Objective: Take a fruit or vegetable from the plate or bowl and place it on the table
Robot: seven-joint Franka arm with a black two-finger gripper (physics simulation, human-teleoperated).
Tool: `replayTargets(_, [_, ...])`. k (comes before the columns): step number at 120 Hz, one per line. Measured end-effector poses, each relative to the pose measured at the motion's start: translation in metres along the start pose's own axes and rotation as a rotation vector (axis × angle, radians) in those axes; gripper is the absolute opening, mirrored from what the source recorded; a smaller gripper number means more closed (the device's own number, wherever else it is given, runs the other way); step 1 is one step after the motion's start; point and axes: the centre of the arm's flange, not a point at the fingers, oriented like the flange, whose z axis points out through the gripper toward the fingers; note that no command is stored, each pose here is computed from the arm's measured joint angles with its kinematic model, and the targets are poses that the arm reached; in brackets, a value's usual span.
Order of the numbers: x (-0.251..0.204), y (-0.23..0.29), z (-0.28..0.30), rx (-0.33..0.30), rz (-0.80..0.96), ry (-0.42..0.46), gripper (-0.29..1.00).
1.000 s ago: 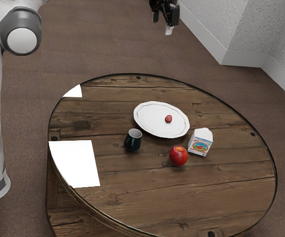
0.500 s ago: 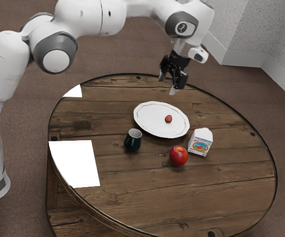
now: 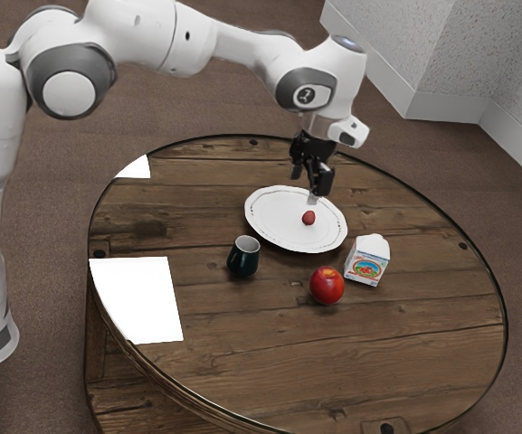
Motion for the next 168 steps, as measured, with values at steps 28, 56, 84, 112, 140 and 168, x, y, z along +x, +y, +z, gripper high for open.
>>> replayTargets(28, [0.003,0.018,0.015,-0.006,0.035,0.036,0.70])
replayTargets(56, [0.010,0.025,0.028,-0.006,0.050,0.051,0.70])
replayTargets(84, [0.016,0.015,0.037,-0.002,0.038,0.051,0.70])
replayTargets(112, [0.022,0.014,0.054,-0.001,0.040,0.033,0.70])
replayTargets(140, [0.024,0.009,0.067,-0.007,0.029,0.015,0.70])
replayTargets(168, [0.025,0.010,0.075,-0.016,0.024,0.004,0.46])
